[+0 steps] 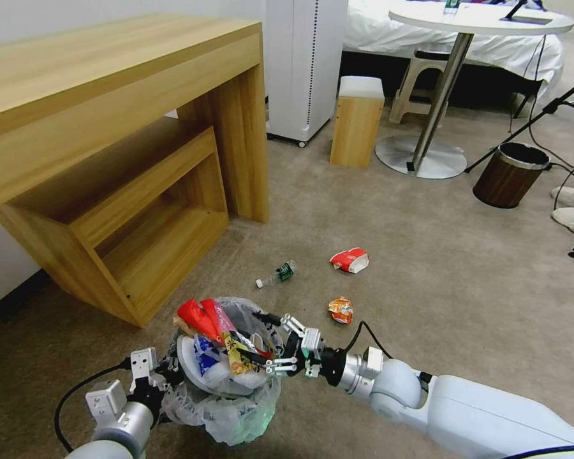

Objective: Pick up the trash bin and place the garbage on the floor into it.

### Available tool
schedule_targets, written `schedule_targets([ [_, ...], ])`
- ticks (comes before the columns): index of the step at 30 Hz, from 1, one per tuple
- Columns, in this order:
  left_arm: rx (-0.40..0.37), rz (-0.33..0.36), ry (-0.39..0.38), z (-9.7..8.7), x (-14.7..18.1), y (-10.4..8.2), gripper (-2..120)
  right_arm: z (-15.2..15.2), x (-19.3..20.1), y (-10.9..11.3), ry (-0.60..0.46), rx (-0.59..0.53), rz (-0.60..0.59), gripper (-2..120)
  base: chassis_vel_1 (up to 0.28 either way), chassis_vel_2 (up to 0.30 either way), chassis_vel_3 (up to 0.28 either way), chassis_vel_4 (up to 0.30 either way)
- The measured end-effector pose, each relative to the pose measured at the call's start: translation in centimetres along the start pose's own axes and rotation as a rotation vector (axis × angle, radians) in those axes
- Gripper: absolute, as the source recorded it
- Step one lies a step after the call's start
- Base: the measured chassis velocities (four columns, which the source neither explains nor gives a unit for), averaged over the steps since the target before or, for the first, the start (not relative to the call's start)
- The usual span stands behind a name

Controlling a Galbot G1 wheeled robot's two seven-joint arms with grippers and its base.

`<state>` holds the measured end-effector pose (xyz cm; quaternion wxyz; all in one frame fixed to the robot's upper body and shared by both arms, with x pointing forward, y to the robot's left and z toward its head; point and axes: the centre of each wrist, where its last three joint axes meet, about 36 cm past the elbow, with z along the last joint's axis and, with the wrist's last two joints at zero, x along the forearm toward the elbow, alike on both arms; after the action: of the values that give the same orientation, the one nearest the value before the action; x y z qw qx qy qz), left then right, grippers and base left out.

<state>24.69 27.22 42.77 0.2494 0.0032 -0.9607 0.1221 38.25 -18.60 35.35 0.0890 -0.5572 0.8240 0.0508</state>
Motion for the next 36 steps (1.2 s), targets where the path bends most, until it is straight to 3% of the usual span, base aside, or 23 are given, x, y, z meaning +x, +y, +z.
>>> schedule_targets([
  [5, -0.004, -0.003, -0.001, 0.1, 0.0, 0.0, 0, -1.6, 0.5, -0.7, -0.035, -0.001, 0.102, 100, 0.0, 0.0, 0.0, 0.0],
  [8, -0.006, -0.007, -0.005, 0.0, 0.0, 0.1, 0, -3.4, 1.1, -2.0, -0.053, 0.011, 0.3, 100, 0.0, 0.0, 0.0, 0.0],
  [9, -0.006, -0.007, -0.005, 0.0, 0.0, 0.1, 0, -3.4, 1.1, -2.0, -0.053, 0.011, 0.3, 100, 0.0, 0.0, 0.0, 0.0],
  [11, -0.009, -0.007, -0.005, 0.0, 0.0, 0.1, 0, -4.6, 1.9, -3.4, -0.067, 0.017, 0.486, 100, 0.0, 0.0, 0.0, 0.0],
  [12, -0.009, -0.007, -0.005, 0.0, 0.0, 0.1, 0, -4.6, 1.9, -3.4, -0.067, 0.017, 0.486, 100, 0.0, 0.0, 0.0, 0.0],
  [15, -0.015, -0.007, -0.01, -0.2, 0.1, 0.2, 0, -6.8, 2.8, -4.8, -0.075, -0.012, 0.717, 100, 0.0, 0.0, 0.0, 0.0],
  [16, -0.015, -0.007, -0.01, -0.2, 0.1, 0.2, 0, -6.8, 2.8, -4.8, -0.075, -0.012, 0.717, 100, 0.0, 0.0, 0.0, 0.0],
  [19, -0.019, -0.005, -0.011, -0.3, 0.1, 0.3, 0, -8.1, 4.9, -6.2, -0.072, 0.031, 0.889, 100, 0.0, 0.0, 0.0, 0.0],
  [23, -0.023, -0.001, -0.012, -0.4, 0.1, 0.3, 0, -8.0, 7.1, -6.6, -0.047, 0.047, 1.027, 100, 0.0, 0.0, 0.0, 0.0],
  [27, -0.025, 0.004, -0.013, -0.4, 0.1, 0.3, 0, -7.2, 9.0, -6.7, -0.026, 0.096, 1.119, 100, 0.0, 0.0, 0.0, 0.0],
  [36, -0.024, 0.011, -0.01, -0.3, 0.0, 0.3, 0, -5.4, 12.3, -5.5, 0.003, 0.139, 1.207, 100, 0.0, 0.0, 0.0, 0.0],
])
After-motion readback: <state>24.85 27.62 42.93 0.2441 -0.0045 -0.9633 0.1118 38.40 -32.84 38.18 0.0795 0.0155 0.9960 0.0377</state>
